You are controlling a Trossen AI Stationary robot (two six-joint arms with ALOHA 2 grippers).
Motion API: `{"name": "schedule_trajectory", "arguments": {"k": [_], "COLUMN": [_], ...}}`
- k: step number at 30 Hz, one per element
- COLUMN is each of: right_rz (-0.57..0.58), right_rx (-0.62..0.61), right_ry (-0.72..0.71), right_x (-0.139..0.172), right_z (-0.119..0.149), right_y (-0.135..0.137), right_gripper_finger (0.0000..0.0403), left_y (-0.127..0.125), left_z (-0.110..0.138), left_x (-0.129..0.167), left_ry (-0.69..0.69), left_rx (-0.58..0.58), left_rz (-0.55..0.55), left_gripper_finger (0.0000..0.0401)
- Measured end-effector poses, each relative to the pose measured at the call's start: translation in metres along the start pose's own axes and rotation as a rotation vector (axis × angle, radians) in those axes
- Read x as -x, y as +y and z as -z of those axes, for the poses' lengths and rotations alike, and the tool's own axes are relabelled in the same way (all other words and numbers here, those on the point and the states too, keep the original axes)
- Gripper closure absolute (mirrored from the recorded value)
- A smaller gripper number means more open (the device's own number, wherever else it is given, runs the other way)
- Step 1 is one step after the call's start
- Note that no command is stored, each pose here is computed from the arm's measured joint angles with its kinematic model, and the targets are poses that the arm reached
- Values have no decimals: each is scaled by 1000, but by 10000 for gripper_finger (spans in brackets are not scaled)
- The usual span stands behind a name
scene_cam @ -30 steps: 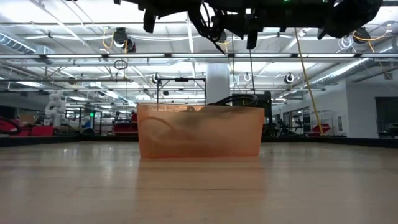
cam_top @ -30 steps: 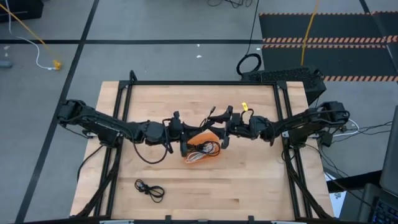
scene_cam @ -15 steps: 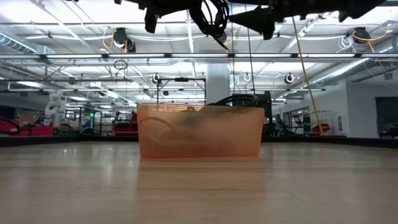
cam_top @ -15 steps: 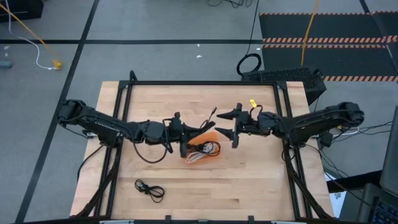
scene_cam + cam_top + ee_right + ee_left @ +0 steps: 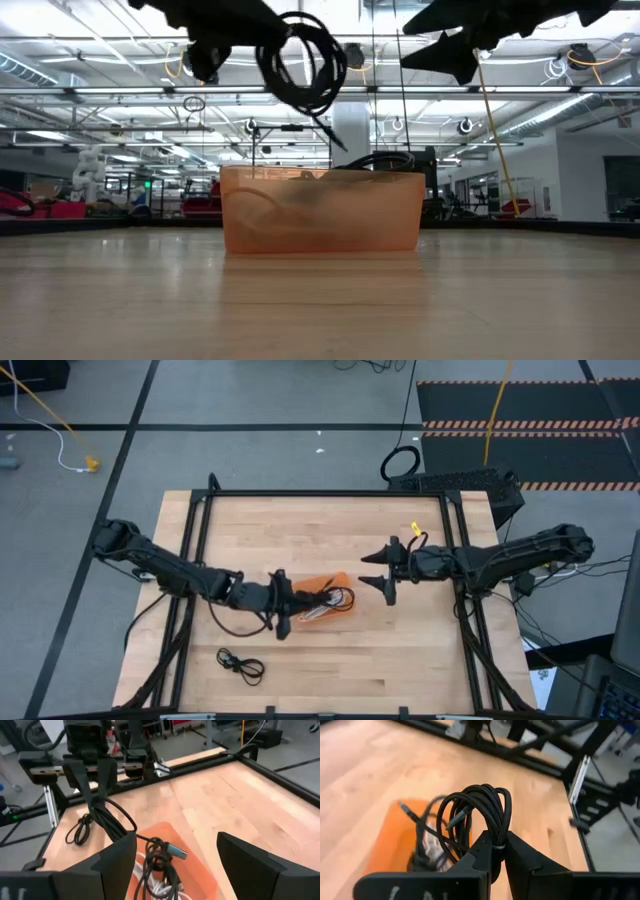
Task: Pick and place USB-C Cables
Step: Put the black charger cable into the orange bin
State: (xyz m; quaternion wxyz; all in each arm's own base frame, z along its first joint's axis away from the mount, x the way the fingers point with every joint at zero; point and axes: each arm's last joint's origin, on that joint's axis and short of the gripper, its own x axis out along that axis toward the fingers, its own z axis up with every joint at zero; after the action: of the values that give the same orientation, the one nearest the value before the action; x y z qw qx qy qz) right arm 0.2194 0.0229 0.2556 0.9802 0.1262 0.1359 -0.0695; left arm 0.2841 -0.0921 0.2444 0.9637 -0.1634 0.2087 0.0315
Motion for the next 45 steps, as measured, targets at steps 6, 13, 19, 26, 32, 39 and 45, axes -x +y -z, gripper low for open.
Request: {"name": "schedule_trajectory", "arguments": {"k": [6, 13, 19, 26, 32, 39, 45], "right_rz": [-10, -10, -9, -9, -8, -8, -8], "right_rx": [4, 0, 0, 2, 4, 4, 19], "right_ry": [4, 4, 4, 4, 4, 3, 3], "right_x": [1, 1, 1, 1, 1, 1, 1], "right_z": [1, 1, 1, 1, 1, 1, 1], "right_y": [2, 2, 2, 2, 2, 2, 2], "right_gripper_finger": [133, 133, 133, 133, 133, 133, 133], "left_y": [6, 10, 12, 12, 16, 21, 20], "left_z": [17, 39, 44, 40, 40, 39, 39], "left_x": [-5, -28, -33, -28, -26, -27, -27], "left_ry": [96, 187, 208, 201, 221, 235, 227], "left_rx": [-59, -223, -220, -154, -151, -165, -160], "left_rz": [-142, -167, -180, -180, -203, -219, -215], "left_gripper_finger": [360, 357, 355, 354, 340, 297, 315]}}
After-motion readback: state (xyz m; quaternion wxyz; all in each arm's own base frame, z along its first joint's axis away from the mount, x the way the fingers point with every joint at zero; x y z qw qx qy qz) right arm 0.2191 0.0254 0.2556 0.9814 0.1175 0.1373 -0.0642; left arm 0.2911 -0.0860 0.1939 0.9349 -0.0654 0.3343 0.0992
